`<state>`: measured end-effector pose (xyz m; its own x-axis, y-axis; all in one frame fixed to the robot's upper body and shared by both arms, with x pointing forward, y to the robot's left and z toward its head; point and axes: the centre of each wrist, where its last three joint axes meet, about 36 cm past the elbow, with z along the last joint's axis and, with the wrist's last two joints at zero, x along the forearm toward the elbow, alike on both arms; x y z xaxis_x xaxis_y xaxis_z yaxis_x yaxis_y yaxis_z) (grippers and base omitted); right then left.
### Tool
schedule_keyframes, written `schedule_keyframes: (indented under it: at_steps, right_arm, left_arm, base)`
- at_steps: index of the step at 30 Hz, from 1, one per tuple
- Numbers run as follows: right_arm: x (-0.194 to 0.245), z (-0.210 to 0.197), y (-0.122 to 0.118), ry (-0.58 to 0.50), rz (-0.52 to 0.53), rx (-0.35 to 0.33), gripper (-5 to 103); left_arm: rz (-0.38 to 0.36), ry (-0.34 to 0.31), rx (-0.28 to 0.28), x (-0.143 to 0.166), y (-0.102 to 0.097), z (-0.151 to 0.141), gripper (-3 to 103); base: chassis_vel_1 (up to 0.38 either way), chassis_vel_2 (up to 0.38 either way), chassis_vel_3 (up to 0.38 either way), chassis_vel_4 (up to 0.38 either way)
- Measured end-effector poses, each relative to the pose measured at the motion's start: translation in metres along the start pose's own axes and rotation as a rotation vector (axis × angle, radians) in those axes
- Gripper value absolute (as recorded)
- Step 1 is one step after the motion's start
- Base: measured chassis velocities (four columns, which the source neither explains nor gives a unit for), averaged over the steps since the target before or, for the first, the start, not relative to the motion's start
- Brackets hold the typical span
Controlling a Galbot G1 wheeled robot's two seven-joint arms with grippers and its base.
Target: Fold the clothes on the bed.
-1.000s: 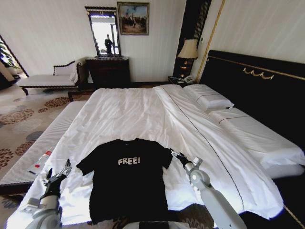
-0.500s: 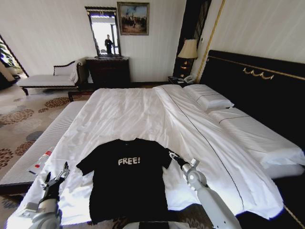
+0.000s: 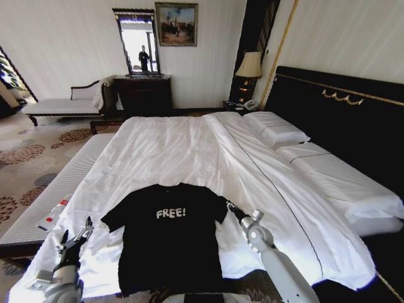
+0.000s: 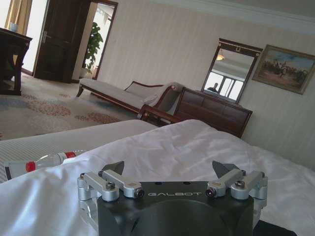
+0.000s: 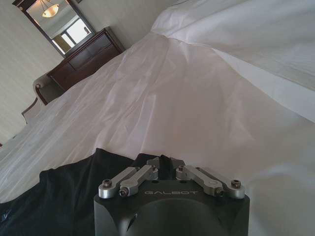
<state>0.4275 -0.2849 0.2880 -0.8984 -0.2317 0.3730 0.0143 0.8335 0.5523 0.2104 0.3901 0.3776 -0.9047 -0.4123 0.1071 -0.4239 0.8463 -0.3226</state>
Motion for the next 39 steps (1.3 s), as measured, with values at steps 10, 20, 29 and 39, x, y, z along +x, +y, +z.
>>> schedule_keyframes:
  at_steps: [10, 20, 29, 39]
  right_arm:
    - [0.001, -0.001, 0.003, -0.012, 0.004, 0.012, 0]
    - [0.001, -0.013, 0.037, -0.057, -0.125, -0.003, 0]
    - [-0.021, 0.000, 0.076, -0.034, -0.268, -0.031, 0]
    - [-0.047, 0.015, 0.103, 0.014, -0.336, -0.006, 0]
  left_arm:
    - [0.000, -0.003, -0.003, -0.001, 0.002, -0.001, 100]
    - [-0.007, -0.004, -0.002, -0.001, 0.004, 0.002, 100]
    - [-0.022, 0.005, -0.009, 0.001, 0.007, 0.009, 100]
    - [-0.038, 0.004, -0.007, 0.000, 0.011, 0.012, 100]
  base:
    - [0.000, 0.000, 0.000, 0.000]
    - [0.000, 0.000, 0.000, 0.000]
    - [0.000, 0.000, 0.000, 0.000]
    - [0.000, 0.000, 0.000, 0.000]
